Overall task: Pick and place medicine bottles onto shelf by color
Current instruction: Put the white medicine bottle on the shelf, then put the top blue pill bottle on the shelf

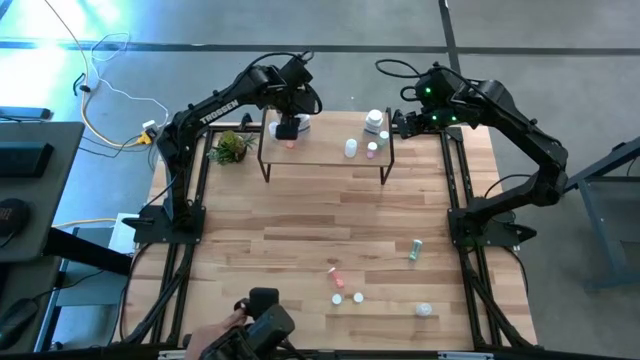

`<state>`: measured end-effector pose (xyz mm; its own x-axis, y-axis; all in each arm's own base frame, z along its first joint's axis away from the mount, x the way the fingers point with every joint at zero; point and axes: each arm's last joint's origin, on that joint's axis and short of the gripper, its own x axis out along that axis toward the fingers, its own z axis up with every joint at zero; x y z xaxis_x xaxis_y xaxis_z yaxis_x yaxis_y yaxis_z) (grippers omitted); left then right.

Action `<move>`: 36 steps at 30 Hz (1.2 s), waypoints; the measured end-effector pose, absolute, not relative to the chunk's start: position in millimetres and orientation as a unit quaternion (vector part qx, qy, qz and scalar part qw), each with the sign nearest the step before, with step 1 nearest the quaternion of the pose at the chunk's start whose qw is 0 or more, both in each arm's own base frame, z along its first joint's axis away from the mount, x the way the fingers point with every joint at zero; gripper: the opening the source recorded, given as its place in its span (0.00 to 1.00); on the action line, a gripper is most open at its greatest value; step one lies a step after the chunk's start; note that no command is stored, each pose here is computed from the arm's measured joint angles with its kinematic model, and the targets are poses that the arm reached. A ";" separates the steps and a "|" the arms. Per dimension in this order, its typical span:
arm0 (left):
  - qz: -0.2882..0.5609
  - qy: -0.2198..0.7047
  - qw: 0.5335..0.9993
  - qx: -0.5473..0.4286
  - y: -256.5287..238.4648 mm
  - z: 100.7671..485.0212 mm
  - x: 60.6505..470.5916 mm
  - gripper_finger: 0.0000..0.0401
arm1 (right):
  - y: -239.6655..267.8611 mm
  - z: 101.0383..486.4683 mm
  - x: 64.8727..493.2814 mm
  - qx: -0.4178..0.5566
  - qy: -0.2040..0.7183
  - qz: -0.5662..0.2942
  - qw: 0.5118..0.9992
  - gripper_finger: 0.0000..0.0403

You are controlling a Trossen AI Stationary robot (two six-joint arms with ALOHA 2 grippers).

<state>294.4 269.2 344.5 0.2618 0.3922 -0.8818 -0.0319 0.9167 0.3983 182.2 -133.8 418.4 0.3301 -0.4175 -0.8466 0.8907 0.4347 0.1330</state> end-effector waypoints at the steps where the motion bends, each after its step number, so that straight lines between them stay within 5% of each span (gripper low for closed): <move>1: 0.139 0.591 0.781 0.148 269.1 344.5 294.6 0.47 | -133.8 418.4 182.2 0.308 0.384 -0.433 0.755 0.47; 26: 0.119 0.564 0.805 0.139 262.5 351.6 295.5 0.58 | -133.8 418.4 182.2 0.309 0.384 -0.432 0.755 0.47; 36: 0.176 0.536 0.816 0.128 260.9 374.4 294.4 0.58 | -132.8 418.4 182.9 0.308 0.385 -0.430 0.757 0.47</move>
